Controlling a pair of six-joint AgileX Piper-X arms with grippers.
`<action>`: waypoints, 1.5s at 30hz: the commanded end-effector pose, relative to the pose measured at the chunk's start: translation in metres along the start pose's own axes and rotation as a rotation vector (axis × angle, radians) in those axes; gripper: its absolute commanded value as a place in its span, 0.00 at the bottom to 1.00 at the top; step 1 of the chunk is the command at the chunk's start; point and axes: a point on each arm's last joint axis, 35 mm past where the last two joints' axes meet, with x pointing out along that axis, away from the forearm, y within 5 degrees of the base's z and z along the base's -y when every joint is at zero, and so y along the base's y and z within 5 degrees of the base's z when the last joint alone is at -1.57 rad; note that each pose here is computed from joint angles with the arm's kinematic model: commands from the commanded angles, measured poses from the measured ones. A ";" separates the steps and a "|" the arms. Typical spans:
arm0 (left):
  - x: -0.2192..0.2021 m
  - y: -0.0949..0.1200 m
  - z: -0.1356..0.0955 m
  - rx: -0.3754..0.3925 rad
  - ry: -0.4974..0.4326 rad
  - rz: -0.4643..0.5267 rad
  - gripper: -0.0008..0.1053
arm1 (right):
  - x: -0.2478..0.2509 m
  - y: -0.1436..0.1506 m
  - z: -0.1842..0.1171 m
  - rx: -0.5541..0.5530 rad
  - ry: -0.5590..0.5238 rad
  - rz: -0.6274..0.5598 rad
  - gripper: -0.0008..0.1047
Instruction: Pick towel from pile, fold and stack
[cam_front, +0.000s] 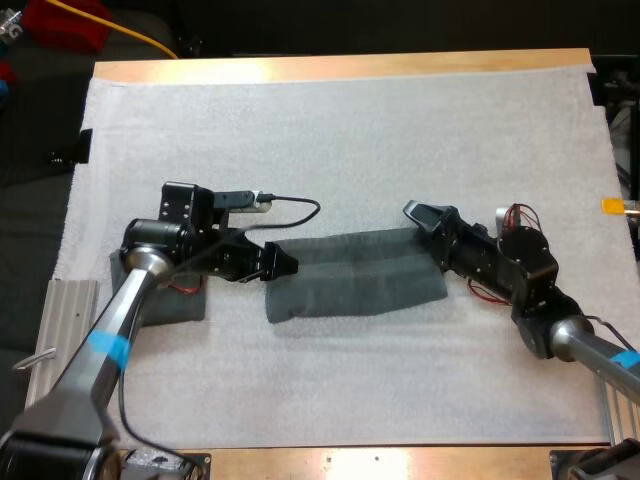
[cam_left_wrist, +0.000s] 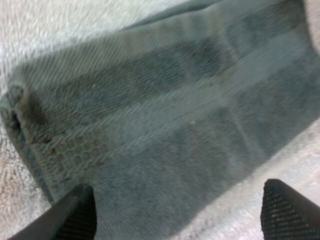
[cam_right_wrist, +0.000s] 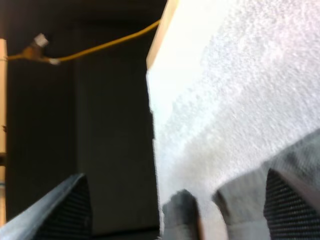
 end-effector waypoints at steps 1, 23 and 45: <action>-0.009 -0.006 0.000 0.020 -0.019 -0.018 0.63 | -0.003 0.005 0.003 -0.035 0.004 0.009 0.67; -0.109 -0.065 -0.062 0.161 -0.245 -0.030 0.63 | -0.064 0.033 -0.007 -0.323 0.191 -0.199 0.67; -0.143 -0.079 -0.108 0.112 -0.303 -0.051 0.63 | -0.097 0.087 0.021 -0.743 0.395 -0.521 0.67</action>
